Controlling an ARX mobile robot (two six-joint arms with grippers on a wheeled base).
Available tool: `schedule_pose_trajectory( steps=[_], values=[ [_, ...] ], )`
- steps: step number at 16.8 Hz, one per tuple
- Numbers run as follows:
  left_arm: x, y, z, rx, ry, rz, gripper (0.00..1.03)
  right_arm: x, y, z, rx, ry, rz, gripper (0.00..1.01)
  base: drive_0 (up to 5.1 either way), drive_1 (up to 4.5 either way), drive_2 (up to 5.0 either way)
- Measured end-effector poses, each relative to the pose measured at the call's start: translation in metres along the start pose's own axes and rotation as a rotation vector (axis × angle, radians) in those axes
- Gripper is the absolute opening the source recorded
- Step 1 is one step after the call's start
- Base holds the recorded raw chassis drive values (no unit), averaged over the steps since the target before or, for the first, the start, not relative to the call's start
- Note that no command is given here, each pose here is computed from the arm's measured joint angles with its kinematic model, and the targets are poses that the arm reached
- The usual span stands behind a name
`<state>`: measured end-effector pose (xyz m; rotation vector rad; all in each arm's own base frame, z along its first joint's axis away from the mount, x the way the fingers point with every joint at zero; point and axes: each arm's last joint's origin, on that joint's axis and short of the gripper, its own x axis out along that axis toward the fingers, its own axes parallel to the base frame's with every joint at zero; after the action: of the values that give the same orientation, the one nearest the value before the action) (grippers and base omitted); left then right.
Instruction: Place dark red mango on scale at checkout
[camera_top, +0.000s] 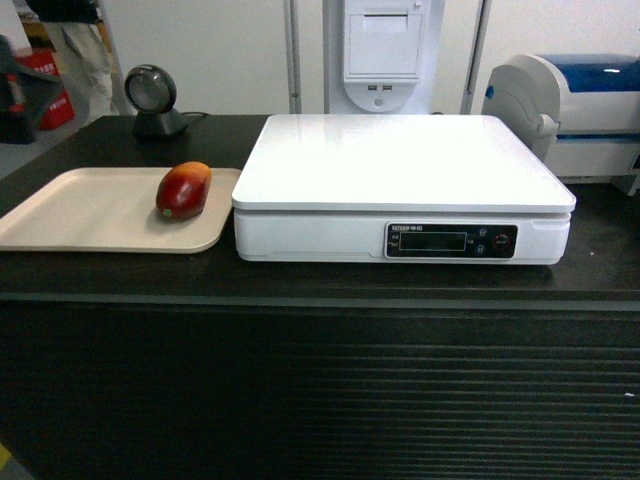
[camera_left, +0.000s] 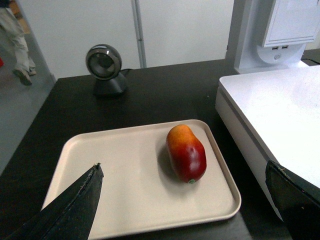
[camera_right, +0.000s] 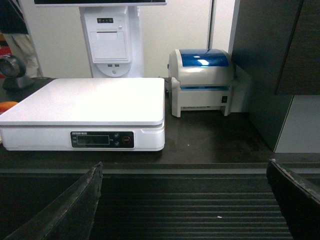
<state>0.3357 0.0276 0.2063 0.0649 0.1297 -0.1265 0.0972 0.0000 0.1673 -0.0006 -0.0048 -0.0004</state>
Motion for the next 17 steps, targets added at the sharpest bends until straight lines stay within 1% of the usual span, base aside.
schedule_pose_trajectory(
  steps=[2, 4, 5, 7, 8, 9, 11, 12, 13, 15, 17],
  values=[
    [0.050, -0.005, -0.006, -0.002, 0.060, -0.048, 0.98, 0.000, 0.000, 0.000, 0.000, 0.000, 0.000, 0.98, 0.0, 0.00, 0.0],
    [0.091, -0.012, -0.019, -0.015, 0.146, -0.109, 0.98, 0.000, 0.000, 0.000, 0.000, 0.000, 0.000, 0.98, 0.0, 0.00, 0.0],
    [0.099, -0.015, -0.022, -0.017, 0.166, -0.118, 0.98, 0.000, 0.000, 0.000, 0.000, 0.000, 0.000, 0.98, 0.0, 0.00, 0.0],
    [0.135, -0.025, -0.033, 0.001, 0.229, -0.129, 0.98, 0.000, 0.000, 0.000, 0.000, 0.000, 0.000, 0.98, 0.0, 0.00, 0.0],
    [0.148, -0.028, -0.036, -0.001, 0.258, -0.135, 0.98, 0.000, 0.000, 0.000, 0.000, 0.000, 0.000, 0.98, 0.0, 0.00, 0.0],
    [0.159, -0.030, -0.038, -0.011, 0.285, -0.150, 0.98, 0.000, 0.000, 0.000, 0.000, 0.000, 0.000, 0.98, 0.0, 0.00, 0.0],
    [0.180, -0.032, -0.037, -0.003, 0.303, -0.125, 0.98, 0.000, 0.000, 0.000, 0.000, 0.000, 0.000, 0.98, 0.0, 0.00, 0.0],
    [0.190, -0.033, -0.037, 0.006, 0.314, -0.108, 0.98, 0.000, 0.000, 0.000, 0.000, 0.000, 0.000, 0.98, 0.0, 0.00, 0.0],
    [0.196, -0.032, -0.038, 0.007, 0.329, -0.096, 0.98, 0.000, 0.000, 0.000, 0.000, 0.000, 0.000, 0.98, 0.0, 0.00, 0.0],
    [0.210, -0.030, -0.043, 0.010, 0.370, -0.074, 0.98, 0.000, 0.000, 0.000, 0.000, 0.000, 0.000, 0.98, 0.0, 0.00, 0.0],
    [0.221, -0.029, -0.051, 0.003, 0.423, -0.071, 0.98, 0.000, 0.000, 0.000, 0.000, 0.000, 0.000, 0.98, 0.0, 0.00, 0.0]
  ],
)
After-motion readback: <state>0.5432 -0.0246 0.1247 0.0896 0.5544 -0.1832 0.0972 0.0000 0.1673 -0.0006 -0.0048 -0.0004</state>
